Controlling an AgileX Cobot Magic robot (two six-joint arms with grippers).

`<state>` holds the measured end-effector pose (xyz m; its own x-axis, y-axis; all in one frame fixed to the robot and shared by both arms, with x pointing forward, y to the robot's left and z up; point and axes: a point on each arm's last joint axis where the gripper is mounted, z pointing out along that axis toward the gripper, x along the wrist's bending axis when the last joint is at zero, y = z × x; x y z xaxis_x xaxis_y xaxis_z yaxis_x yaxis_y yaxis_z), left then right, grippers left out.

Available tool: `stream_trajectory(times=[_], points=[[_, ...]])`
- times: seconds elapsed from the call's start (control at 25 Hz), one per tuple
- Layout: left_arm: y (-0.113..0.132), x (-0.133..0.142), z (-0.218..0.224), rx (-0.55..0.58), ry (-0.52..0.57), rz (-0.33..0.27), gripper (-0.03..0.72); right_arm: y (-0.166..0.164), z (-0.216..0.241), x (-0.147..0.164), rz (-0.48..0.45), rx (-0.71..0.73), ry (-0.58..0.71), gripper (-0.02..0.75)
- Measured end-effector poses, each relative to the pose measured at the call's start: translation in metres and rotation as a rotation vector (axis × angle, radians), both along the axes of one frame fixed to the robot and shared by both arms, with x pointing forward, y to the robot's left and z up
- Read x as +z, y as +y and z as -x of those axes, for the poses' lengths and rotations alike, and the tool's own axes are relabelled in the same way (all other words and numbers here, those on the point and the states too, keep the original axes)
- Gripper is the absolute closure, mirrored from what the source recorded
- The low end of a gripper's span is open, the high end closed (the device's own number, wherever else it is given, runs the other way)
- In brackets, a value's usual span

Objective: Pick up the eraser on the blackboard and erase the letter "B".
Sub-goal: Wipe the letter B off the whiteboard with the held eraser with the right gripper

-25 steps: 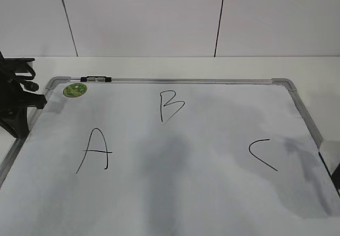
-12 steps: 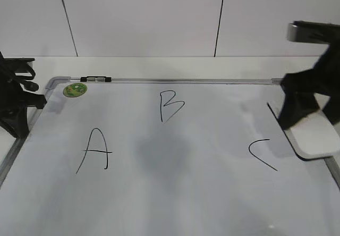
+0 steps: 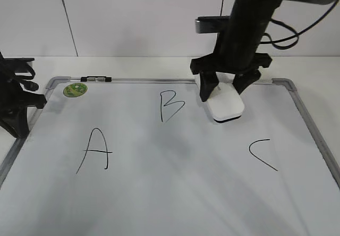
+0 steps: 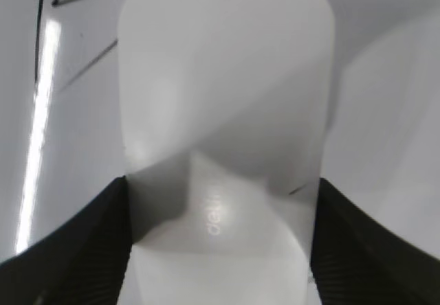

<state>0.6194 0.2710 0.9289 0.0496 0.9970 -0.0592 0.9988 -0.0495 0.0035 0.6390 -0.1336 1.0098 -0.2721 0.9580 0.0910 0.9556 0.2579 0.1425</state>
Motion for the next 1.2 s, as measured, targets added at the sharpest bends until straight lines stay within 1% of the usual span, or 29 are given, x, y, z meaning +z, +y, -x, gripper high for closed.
stream_trajectory(times=[0.08,0.28,0.4,0.52,0.96,1.12,1.2], points=[[0.000,0.000,0.000,0.001,0.000,0.001,0.657,0.009,-0.016,-0.012,0.000,0.006,-0.006,0.201],[0.000,0.000,0.000,0.001,0.002,0.001,0.657,0.027,-0.046,-0.029,-0.018,0.018,-0.048,0.201],[0.000,0.000,0.000,0.001,0.002,0.001,0.657,0.041,-0.051,-0.040,-0.035,0.035,-0.048,0.201],[0.000,0.000,0.000,0.001,0.002,0.001,0.657,0.052,-0.052,-0.054,-0.062,0.042,-0.017,0.201],[0.000,0.000,0.000,0.001,0.002,0.001,0.657,0.055,-0.052,-0.057,-0.040,0.060,-0.015,0.202],[0.000,0.000,0.000,0.001,0.002,0.001,0.657,0.065,-0.048,-0.057,-0.043,0.081,-0.016,0.202],[0.000,0.000,0.000,0.001,0.004,0.001,0.657,0.078,-0.042,-0.058,-0.051,0.106,-0.019,0.202]])
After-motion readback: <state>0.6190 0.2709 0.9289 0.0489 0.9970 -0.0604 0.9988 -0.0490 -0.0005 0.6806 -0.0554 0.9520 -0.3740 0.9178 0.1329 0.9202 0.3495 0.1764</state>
